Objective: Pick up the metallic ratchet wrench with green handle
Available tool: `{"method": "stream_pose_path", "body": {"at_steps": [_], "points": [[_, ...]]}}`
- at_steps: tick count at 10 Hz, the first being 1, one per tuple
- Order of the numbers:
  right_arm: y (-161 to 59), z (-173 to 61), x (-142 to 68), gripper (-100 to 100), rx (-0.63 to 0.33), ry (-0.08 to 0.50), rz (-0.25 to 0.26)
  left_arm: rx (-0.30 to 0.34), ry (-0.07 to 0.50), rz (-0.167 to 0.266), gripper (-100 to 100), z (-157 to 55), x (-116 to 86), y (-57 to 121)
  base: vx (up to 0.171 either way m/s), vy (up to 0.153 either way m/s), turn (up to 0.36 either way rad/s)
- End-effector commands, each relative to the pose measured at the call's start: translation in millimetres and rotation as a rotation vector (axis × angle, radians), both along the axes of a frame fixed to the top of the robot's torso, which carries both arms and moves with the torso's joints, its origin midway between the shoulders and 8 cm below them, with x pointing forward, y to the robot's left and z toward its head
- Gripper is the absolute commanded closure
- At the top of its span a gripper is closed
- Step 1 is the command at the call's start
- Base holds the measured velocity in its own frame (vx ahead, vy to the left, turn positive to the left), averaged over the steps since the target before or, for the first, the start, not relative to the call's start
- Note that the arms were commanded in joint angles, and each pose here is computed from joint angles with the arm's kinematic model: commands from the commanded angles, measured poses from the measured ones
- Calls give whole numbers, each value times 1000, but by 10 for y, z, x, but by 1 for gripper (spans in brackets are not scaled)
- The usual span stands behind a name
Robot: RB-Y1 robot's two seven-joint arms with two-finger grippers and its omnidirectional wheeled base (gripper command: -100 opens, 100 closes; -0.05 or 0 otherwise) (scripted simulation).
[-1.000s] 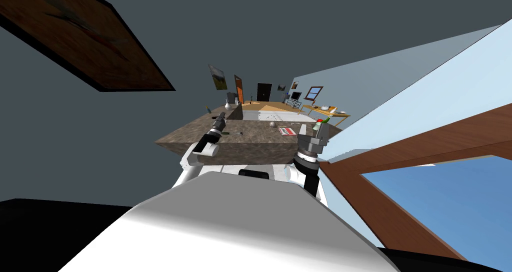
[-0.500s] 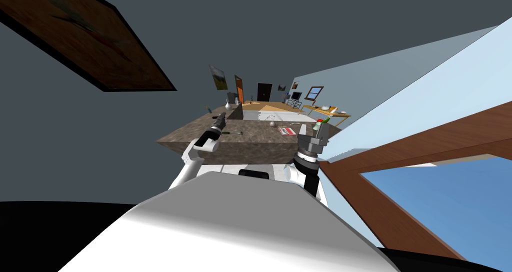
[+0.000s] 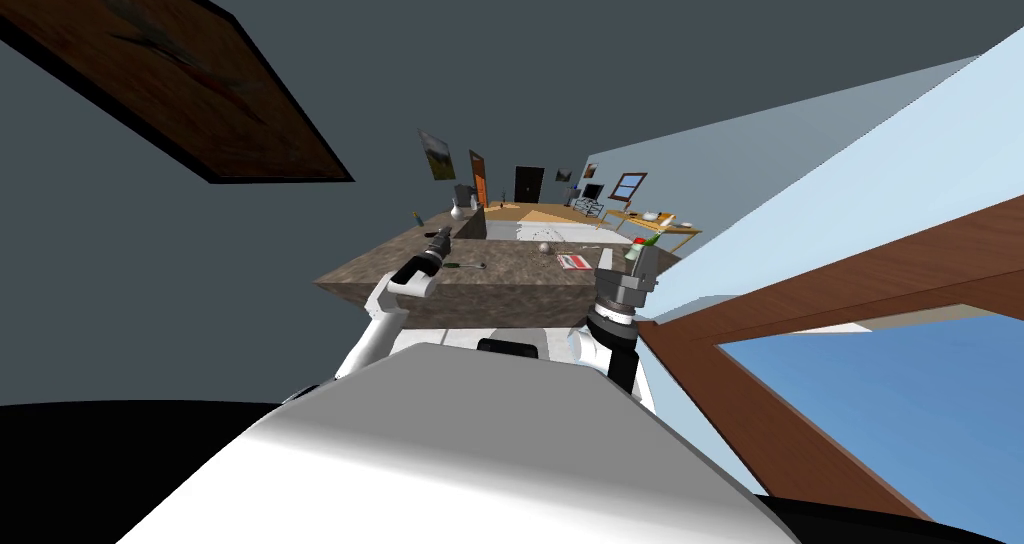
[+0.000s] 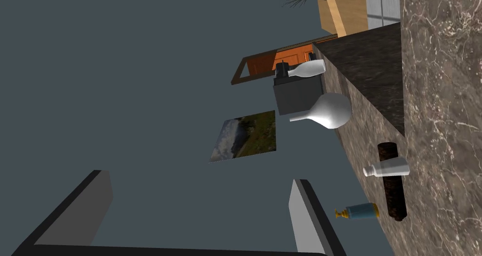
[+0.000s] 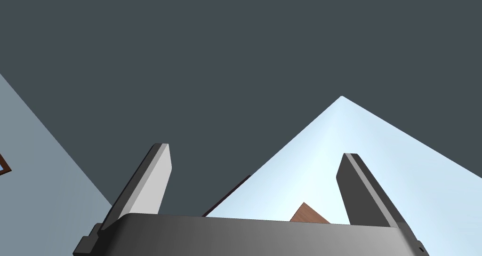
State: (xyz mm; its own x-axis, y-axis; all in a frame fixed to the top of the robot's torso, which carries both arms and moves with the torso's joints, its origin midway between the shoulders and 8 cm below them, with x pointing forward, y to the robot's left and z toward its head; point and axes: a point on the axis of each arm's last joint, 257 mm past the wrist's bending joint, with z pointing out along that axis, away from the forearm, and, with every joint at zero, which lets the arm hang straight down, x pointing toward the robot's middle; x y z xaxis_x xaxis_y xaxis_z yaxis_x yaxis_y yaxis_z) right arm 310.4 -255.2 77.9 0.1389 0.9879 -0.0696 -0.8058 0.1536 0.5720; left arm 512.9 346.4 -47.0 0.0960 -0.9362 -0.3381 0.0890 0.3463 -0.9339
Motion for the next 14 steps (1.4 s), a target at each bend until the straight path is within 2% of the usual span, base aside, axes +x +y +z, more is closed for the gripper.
{"method": "stream_pose_path", "body": {"at_steps": [1,3,4,6,7,9,10,12,13,14], "points": [[0,0,0,0,0,0,0,-18,43,19,-100,-62,124,131,-12,2,-12],[0,0,0,0,0,0,0,-22,87,33,-100,-175,127,168,-5,1,-5],[0,0,0,0,0,0,0,-38,111,46,-100,-196,223,260,-6,2,-23],[0,0,0,0,0,0,0,-43,153,60,-100,-305,217,294,-3,2,-7],[0,0,0,0,0,0,0,-62,183,75,-100,-345,307,392,-4,6,-30],[0,0,0,0,0,0,0,-66,220,88,-100,-441,295,421,-2,4,-12],[0,0,0,0,0,0,0,-88,254,105,-100,-494,376,520,-3,8,-38],[0,0,0,0,0,0,0,-92,289,117,-100,-583,357,545,-1,8,-14],[0,0,0,0,0,0,0,-116,328,137,-100,-651,427,644,1,11,-41],[0,0,0,0,0,0,0,-119,356,146,-100,-723,405,662,1,14,-36]]}}
